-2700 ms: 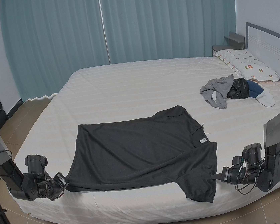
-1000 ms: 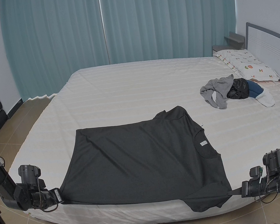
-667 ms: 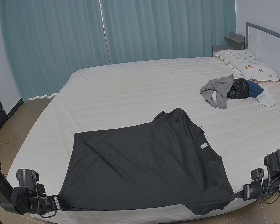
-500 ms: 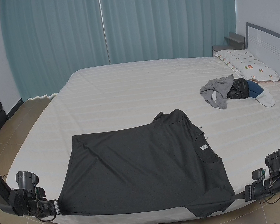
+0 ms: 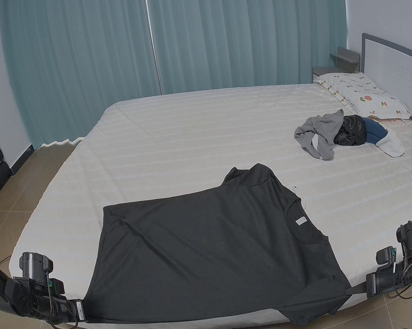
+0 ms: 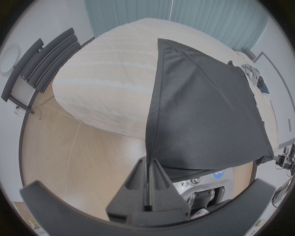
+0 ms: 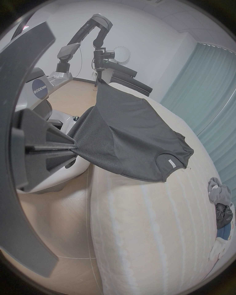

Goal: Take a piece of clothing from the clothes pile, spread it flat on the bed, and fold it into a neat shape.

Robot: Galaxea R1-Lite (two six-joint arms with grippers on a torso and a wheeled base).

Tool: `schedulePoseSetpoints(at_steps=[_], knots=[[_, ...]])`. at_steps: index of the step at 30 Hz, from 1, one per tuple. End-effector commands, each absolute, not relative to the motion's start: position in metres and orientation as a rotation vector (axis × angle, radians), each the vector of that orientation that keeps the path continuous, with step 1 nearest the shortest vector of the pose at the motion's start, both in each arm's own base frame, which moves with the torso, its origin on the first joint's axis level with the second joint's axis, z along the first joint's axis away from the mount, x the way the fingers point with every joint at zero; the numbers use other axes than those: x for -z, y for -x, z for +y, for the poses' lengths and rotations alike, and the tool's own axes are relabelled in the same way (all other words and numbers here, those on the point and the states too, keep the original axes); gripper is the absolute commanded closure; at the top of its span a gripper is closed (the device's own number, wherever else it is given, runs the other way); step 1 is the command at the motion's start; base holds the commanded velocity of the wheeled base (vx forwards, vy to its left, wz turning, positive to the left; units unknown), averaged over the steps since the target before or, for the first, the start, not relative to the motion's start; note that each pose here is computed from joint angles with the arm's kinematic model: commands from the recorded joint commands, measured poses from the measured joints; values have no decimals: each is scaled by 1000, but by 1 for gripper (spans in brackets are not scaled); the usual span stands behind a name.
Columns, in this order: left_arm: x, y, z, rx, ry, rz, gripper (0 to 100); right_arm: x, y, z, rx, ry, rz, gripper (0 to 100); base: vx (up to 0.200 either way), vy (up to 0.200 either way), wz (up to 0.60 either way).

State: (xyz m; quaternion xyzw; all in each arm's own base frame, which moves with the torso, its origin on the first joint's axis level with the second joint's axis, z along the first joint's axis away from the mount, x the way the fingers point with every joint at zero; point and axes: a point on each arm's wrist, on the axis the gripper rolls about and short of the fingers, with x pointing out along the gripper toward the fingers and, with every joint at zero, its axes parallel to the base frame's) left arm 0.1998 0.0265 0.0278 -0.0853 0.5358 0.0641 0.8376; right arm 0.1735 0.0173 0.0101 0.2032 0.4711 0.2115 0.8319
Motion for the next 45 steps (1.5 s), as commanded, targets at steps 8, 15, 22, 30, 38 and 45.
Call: schedulePoseSetpoints(at_steps=[8, 15, 22, 30, 38, 45], knots=[[-61, -246, 32, -264, 446, 896, 100, -25, -194, 18, -441, -468, 856, 100, 0, 0, 0], [-73, -259, 32, -284, 543, 773, 100, -37, -218, 21, -417, -488, 744, 100, 0, 0, 0], [-67, -258, 26, -265, 535, 788, 100, -40, -226, 26, -413, -476, 723, 100, 0, 0, 0], [-64, -260, 24, -260, 529, 802, 100, -44, -246, 28, -410, -476, 680, 100, 0, 0, 0], [-54, -264, 25, -268, 529, 835, 100, -33, -268, 32, -382, -504, 693, 100, 0, 0, 0], [-49, -276, 25, -285, 566, 835, 100, -27, -285, 34, -375, -504, 682, 100, 0, 0, 0]])
